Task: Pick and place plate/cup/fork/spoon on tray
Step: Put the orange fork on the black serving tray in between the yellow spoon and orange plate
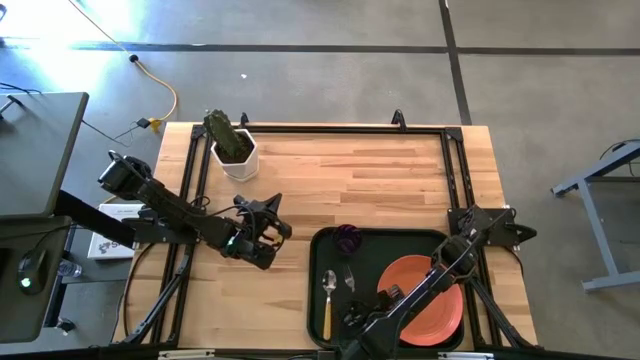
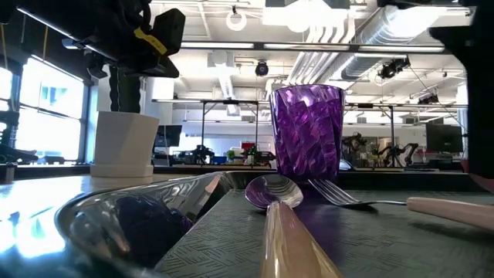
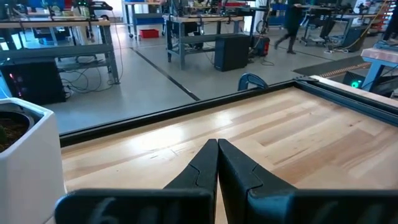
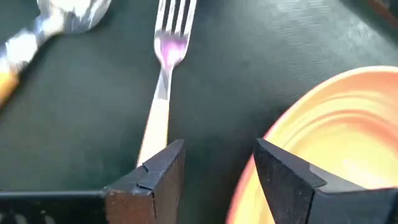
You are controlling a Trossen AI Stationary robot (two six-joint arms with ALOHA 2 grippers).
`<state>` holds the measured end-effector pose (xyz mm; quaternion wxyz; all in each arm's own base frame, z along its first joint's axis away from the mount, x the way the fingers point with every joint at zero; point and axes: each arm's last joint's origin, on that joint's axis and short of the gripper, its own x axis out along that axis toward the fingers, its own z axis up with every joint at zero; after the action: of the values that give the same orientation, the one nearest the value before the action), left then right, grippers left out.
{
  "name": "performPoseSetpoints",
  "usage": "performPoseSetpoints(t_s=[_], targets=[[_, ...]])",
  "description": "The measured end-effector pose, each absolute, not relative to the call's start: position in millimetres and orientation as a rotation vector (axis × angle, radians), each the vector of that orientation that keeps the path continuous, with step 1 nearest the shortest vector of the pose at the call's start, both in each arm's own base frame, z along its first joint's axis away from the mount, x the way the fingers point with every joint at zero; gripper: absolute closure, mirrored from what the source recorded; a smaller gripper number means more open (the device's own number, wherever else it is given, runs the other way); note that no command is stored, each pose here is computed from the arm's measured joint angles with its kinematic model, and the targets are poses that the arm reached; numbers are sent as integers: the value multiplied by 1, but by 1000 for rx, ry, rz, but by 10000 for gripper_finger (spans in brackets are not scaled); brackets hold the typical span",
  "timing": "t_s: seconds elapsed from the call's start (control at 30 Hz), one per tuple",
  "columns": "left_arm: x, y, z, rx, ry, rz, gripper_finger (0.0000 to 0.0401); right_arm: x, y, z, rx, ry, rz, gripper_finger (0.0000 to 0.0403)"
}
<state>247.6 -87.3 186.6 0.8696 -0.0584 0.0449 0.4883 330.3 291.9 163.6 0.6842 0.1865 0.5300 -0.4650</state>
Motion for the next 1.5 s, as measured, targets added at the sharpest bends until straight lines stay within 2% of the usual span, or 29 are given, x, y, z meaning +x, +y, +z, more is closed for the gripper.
performPoseSetpoints(t_s=[0.2, 0.6, 1.03, 1.5], targets=[[248, -86, 187, -114, 75, 1038, 401, 332, 291, 163, 280, 1307, -906, 215], [247, -86, 188, -98, 48, 1061, 401, 344, 303, 159, 158, 1366, -559, 215], [247, -85, 188, -95, 43, 1067, 401, 336, 296, 161, -295, 1555, -248, 215], [248, -84, 188, -95, 43, 1071, 401, 346, 285, 160, -491, 1639, 34, 215]])
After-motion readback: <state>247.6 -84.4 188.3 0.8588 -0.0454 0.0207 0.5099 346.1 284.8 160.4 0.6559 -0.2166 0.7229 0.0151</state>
